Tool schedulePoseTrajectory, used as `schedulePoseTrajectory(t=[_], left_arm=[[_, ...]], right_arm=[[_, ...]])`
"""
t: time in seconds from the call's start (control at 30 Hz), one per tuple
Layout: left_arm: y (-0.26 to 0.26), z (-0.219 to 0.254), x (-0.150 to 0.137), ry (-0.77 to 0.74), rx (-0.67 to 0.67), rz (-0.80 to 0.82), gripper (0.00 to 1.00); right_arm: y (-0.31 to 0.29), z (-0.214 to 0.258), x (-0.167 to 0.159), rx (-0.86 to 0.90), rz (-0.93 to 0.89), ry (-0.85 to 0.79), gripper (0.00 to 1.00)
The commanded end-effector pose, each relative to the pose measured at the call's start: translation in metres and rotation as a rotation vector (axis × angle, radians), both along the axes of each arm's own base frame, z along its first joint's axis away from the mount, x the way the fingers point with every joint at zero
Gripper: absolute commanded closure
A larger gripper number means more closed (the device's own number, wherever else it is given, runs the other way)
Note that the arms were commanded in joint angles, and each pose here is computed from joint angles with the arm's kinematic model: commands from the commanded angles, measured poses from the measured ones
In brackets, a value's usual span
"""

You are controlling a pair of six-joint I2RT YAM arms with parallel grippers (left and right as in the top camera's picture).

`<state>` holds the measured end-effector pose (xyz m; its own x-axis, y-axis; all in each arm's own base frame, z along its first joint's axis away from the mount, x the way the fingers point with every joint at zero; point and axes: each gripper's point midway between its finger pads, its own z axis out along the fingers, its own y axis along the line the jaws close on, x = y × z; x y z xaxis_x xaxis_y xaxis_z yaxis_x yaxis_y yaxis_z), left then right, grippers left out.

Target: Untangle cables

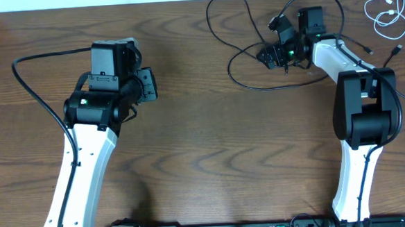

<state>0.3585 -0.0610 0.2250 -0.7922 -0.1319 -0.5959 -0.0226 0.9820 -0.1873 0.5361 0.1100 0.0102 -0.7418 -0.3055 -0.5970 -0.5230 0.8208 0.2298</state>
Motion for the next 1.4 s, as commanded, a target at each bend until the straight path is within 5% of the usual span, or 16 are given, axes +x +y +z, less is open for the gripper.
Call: schedulePoseTrajectory(t=[0.0,0.3,0.53,0.7,0.83,0.93,1.07,1.37], left_arm=[[0.002,0.006,0.002,-0.014,0.011,0.004,0.56],[0.002,0.006,0.002,-0.014,0.012,0.004,0.56],[0.002,0.006,0.002,-0.014,0.012,0.004,0.56],[0.002,0.006,0.002,-0.014,0.012,0.003,0.56],[0.002,0.006,0.002,-0.014,0.012,0.003,0.56],[0.002,0.006,0.002,-0.014,0.012,0.003,0.56],[0.002,0.006,0.002,-0.014,0.012,0.003,0.56],[0.002,0.006,0.003,-0.015,0.012,0.003,0.56]], right_arm=[[0.008,-0.038,-0.039,0.039,0.035,0.182,0.12],[0.013,-0.056,-0.088,-0.135,0.114,0.342,0.12],[-0.013,-0.071,-0.1,-0.523,0.012,0.37,0.25],[-0.007,-0.07,-0.102,-0.567,0.004,0.36,0.58],[0.0,-0.071,-0.104,-0.525,0.005,0.375,0.99],[0.007,-0.068,-0.102,-0.472,-0.033,0.387,0.99],[0.016,-0.024,-0.084,-0.362,-0.081,0.352,0.99],[-0.039,0.21,-0.065,-0.18,-0.313,0.045,0.99]])
